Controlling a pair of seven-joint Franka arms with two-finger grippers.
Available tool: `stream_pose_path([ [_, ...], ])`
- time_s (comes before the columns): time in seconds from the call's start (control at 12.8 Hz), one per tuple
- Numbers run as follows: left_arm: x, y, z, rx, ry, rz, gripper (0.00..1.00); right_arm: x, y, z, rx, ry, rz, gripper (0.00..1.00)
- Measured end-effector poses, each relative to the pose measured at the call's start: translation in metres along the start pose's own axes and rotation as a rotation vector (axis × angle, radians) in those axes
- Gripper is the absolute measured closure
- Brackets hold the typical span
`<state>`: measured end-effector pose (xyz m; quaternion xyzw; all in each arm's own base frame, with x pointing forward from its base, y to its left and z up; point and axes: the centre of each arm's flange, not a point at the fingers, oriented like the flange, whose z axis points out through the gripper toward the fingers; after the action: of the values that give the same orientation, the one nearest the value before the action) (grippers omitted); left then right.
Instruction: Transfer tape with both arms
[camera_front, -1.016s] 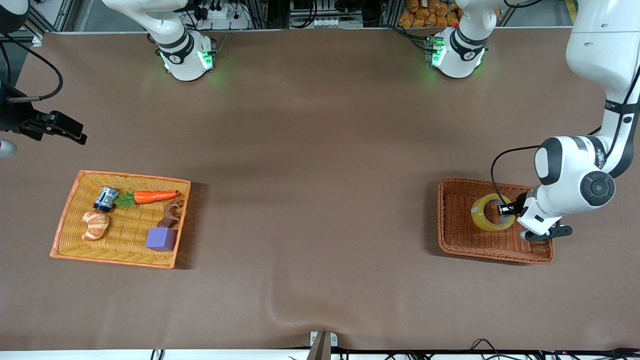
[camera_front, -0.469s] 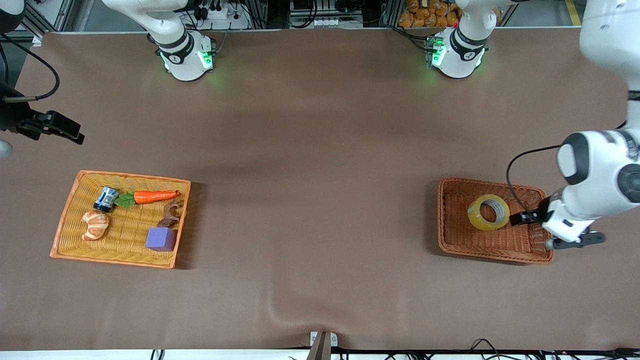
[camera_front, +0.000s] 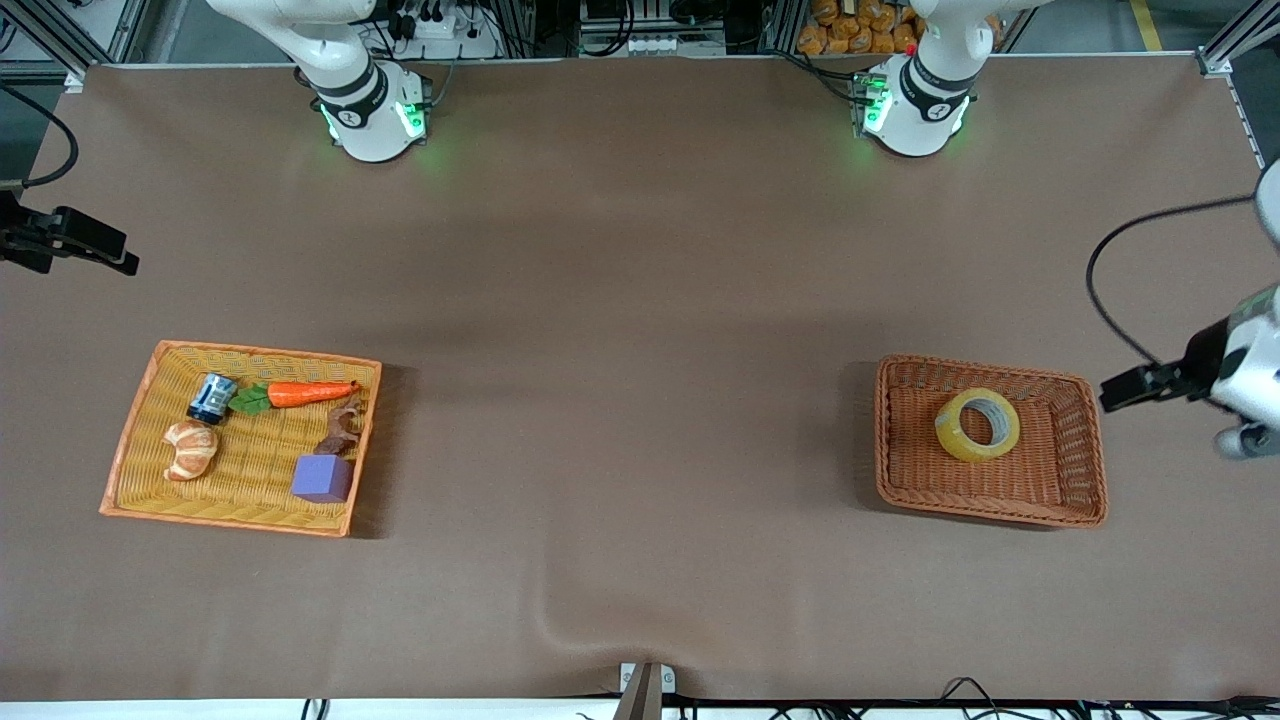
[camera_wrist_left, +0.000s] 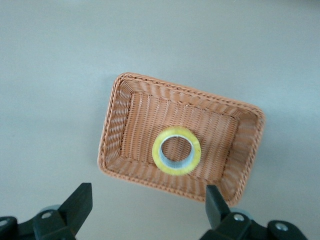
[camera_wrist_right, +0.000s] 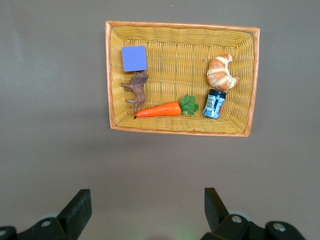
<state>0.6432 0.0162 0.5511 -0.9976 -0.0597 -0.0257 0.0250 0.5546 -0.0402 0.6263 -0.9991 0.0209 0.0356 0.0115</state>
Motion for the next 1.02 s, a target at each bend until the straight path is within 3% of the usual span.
stream_pose_path([
  [0.47, -0.065, 0.01, -0.085, -0.014, 0.012, 0.01, 0.0, 0.001, -0.006, -0.001, 0.001, 0.011, 0.074, 0.0],
  [0.7, -0.092, 0.014, -0.094, -0.004, 0.007, 0.055, 0.0, 0.001, -0.006, -0.001, 0.001, 0.009, 0.077, 0.0],
  [1.02, -0.094, 0.01, -0.09, -0.003, -0.002, 0.067, 0.0, 0.0, -0.006, 0.0, 0.001, 0.002, 0.078, 0.0],
])
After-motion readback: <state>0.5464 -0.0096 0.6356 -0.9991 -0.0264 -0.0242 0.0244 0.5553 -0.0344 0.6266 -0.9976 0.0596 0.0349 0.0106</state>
